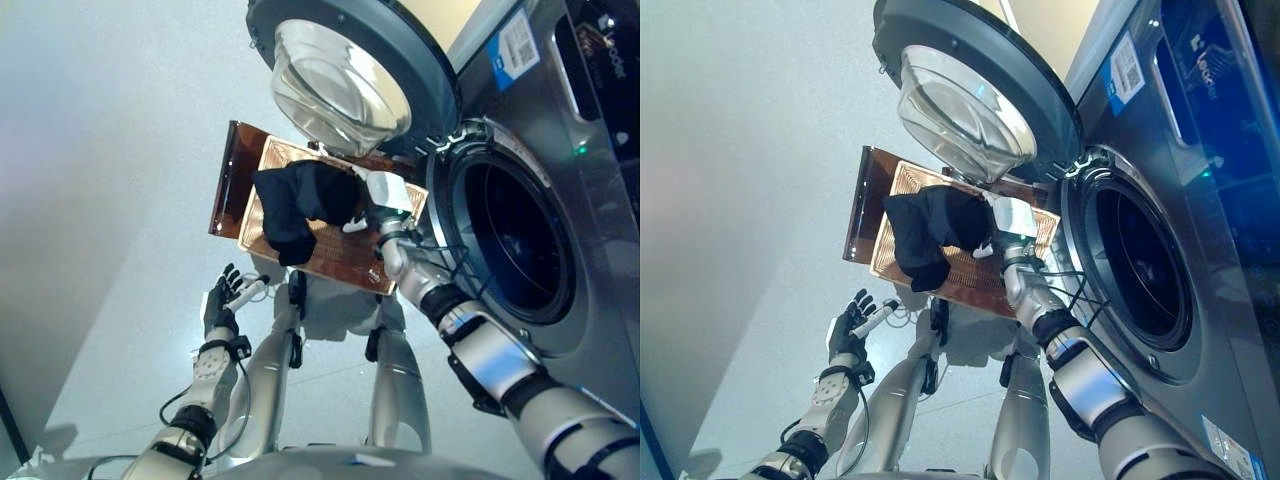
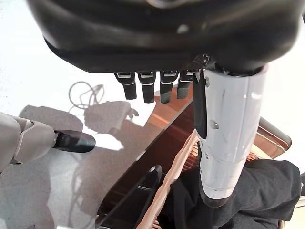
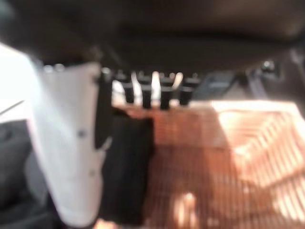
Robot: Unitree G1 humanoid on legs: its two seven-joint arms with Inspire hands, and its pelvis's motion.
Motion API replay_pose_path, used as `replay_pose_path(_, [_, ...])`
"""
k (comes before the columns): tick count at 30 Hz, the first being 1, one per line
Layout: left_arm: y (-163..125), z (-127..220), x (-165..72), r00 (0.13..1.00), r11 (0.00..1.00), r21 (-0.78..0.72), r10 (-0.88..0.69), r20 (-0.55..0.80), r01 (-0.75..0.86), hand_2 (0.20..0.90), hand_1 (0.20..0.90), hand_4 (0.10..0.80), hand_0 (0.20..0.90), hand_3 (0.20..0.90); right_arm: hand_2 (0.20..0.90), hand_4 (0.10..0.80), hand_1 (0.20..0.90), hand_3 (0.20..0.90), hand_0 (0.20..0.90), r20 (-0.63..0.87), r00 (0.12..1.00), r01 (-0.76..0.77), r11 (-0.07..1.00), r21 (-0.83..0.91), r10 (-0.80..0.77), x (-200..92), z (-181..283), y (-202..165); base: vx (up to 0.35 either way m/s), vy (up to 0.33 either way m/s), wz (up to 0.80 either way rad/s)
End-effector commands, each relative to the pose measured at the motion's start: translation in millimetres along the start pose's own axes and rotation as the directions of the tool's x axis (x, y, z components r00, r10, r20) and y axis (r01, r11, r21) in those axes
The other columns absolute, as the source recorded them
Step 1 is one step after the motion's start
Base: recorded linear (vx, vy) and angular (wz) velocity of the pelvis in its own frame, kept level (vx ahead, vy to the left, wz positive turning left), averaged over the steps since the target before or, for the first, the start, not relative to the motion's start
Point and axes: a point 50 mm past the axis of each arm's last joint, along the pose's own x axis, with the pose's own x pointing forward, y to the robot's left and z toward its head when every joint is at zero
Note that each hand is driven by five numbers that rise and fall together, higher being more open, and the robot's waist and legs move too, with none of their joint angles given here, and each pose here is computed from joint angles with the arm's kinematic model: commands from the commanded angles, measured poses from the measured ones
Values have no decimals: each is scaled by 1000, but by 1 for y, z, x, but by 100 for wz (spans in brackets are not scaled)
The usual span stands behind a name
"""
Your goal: Pick up the clothes and place them into the washing machine
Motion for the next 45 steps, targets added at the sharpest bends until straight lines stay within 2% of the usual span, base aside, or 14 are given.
replay_pose_path(1, [12, 3, -3, 997, 999, -3, 51, 49, -51, 900, 900, 800, 900, 900, 900, 800, 900, 900, 900, 143, 987, 70, 997, 42, -75, 7, 35, -13, 22, 6, -6])
replay_pose_path(10, [14, -1, -2, 996, 996, 10, 85, 26, -86, 900, 900, 800, 900, 900, 900, 800, 900, 900, 900, 205, 978, 17, 996, 84, -34, -10, 51, 9, 3, -3, -1])
replay_pose_path(18, [11, 0, -2, 996, 997, 4, 83, 35, -83, 900, 900, 800, 900, 900, 900, 800, 900, 900, 900, 200, 979, 7, 993, 114, -30, -9, 64, 15, -11, 9, 4])
replay_pose_path(45, [11, 19, 2, 991, 997, 16, 72, 109, -74, 900, 900, 800, 900, 900, 900, 800, 900, 900, 900, 221, 953, 177, 973, 148, -207, 22, 100, -34, -18, 13, 3])
